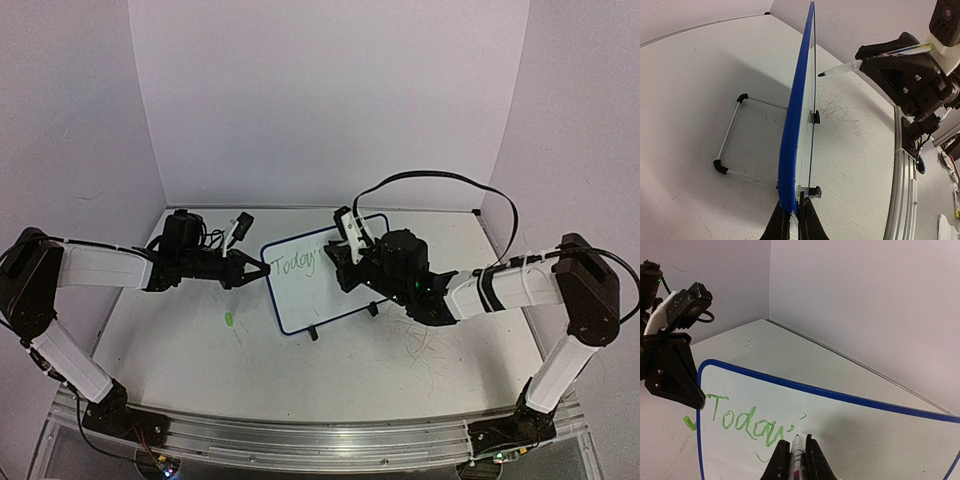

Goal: Write a sentence on the whiteboard

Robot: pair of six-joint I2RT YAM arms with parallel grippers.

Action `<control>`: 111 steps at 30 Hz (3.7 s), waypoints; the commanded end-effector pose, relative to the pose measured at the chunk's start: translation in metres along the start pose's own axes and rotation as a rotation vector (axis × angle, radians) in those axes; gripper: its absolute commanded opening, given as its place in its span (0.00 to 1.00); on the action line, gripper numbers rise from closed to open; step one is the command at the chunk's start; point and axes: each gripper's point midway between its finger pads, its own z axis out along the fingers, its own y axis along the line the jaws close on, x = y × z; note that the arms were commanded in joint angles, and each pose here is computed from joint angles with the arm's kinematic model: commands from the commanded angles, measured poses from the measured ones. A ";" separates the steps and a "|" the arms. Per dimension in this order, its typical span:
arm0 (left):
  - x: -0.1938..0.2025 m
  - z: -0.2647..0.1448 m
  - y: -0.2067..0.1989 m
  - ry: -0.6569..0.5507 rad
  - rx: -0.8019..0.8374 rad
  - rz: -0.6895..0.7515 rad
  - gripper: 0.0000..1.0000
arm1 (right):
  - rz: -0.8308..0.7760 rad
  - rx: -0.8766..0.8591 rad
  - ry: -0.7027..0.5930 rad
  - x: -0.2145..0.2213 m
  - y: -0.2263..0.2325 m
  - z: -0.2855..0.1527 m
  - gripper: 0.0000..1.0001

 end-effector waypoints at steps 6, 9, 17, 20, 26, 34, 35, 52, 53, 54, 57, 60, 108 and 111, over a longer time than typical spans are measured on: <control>-0.003 0.001 0.008 0.010 -0.053 0.071 0.00 | 0.044 0.062 -0.065 -0.023 -0.013 0.008 0.00; -0.004 0.000 0.008 0.009 -0.053 0.072 0.00 | 0.047 0.077 -0.064 -0.022 -0.016 0.009 0.00; -0.004 0.000 0.008 0.008 -0.053 0.075 0.00 | 0.045 0.092 -0.054 -0.018 -0.019 0.013 0.00; -0.004 0.000 0.008 0.008 -0.053 0.075 0.00 | 0.042 0.080 -0.048 -0.016 -0.017 0.015 0.00; -0.004 0.000 0.008 0.008 -0.053 0.076 0.00 | 0.040 0.068 -0.039 -0.013 -0.014 0.016 0.00; -0.005 0.000 0.007 0.007 -0.053 0.078 0.00 | 0.046 0.040 -0.029 -0.010 -0.010 0.017 0.00; -0.004 -0.001 0.007 0.007 -0.054 0.077 0.00 | 0.047 0.038 -0.026 -0.009 -0.009 0.017 0.00; -0.005 -0.001 0.007 0.005 -0.058 0.080 0.00 | 0.058 0.022 0.015 0.008 -0.006 0.014 0.00; -0.005 -0.001 0.007 0.006 -0.058 0.080 0.00 | 0.058 0.023 0.017 0.008 -0.006 0.013 0.00; -0.005 -0.001 0.008 0.007 -0.057 0.079 0.00 | 0.057 0.023 0.019 0.009 -0.006 0.013 0.00; -0.005 -0.001 0.007 0.006 -0.056 0.081 0.00 | 0.058 0.023 0.021 0.010 -0.006 0.012 0.00; -0.005 -0.001 0.007 0.006 -0.059 0.081 0.00 | 0.057 0.019 0.028 0.013 -0.005 0.012 0.00; -0.005 -0.001 0.007 0.007 -0.058 0.083 0.00 | 0.074 0.016 0.051 0.022 0.003 0.012 0.00; -0.005 -0.001 0.007 0.008 -0.057 0.083 0.00 | 0.080 0.010 0.042 0.017 0.005 0.015 0.00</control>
